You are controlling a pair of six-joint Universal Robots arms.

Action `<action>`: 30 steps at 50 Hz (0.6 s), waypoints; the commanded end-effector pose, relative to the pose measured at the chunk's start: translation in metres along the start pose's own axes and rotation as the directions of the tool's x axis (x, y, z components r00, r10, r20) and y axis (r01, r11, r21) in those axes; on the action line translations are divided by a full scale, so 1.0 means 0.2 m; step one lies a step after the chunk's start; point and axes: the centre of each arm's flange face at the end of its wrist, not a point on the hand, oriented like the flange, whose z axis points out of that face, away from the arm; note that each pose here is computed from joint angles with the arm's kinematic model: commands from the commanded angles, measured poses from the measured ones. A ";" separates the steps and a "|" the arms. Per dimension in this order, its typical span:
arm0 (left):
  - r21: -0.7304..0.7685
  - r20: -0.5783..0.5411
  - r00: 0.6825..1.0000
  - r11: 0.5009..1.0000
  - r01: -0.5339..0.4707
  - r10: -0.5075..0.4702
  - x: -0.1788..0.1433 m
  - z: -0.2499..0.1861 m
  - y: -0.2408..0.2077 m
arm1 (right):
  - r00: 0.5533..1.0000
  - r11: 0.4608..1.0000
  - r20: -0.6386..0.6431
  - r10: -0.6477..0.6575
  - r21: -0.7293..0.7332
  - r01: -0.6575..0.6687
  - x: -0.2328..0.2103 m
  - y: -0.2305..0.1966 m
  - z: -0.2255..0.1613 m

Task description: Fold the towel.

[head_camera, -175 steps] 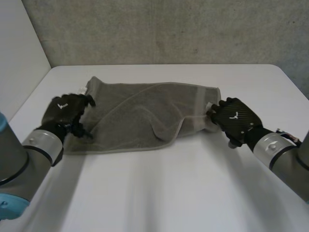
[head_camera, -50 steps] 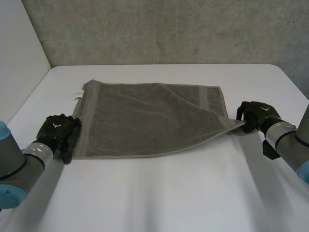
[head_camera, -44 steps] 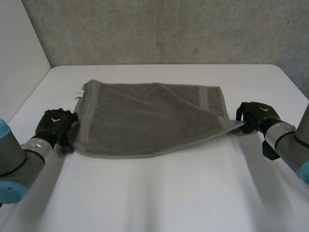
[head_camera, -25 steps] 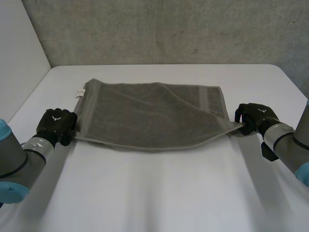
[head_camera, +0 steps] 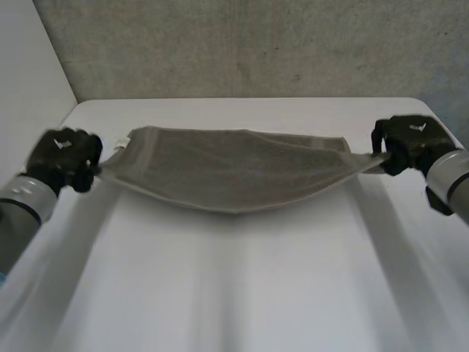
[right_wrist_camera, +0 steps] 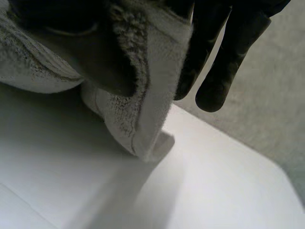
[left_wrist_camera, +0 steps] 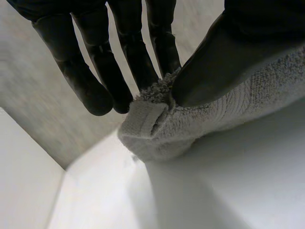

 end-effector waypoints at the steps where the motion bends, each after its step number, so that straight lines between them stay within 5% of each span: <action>1: 0.121 0.060 0.997 0.992 0.045 -0.052 -0.10 -0.15 -0.26 | 0.984 0.985 0.061 -0.167 -0.044 0.169 -0.02 -0.19 -0.23; 8: 0.045 0.009 0.997 0.996 0.073 -0.073 -0.07 -0.26 -0.25 | 0.936 0.927 0.123 -0.329 -0.150 0.345 0.01 -0.20 -0.33; 15: -0.020 -0.107 0.988 0.994 0.106 -0.108 -0.01 -0.35 -0.16 | 0.832 0.819 0.288 -0.474 -0.202 0.537 -0.02 -0.15 -0.43; 21: -0.022 -0.100 0.992 0.997 0.076 -0.077 -0.05 -0.31 -0.12 | 0.842 0.834 0.280 -0.462 -0.187 0.520 0.01 -0.13 -0.37; 30: -0.103 -0.124 0.989 0.992 0.068 -0.080 0.00 0.07 0.08 | 0.858 0.843 0.308 -0.410 -0.230 0.486 0.02 0.08 -0.02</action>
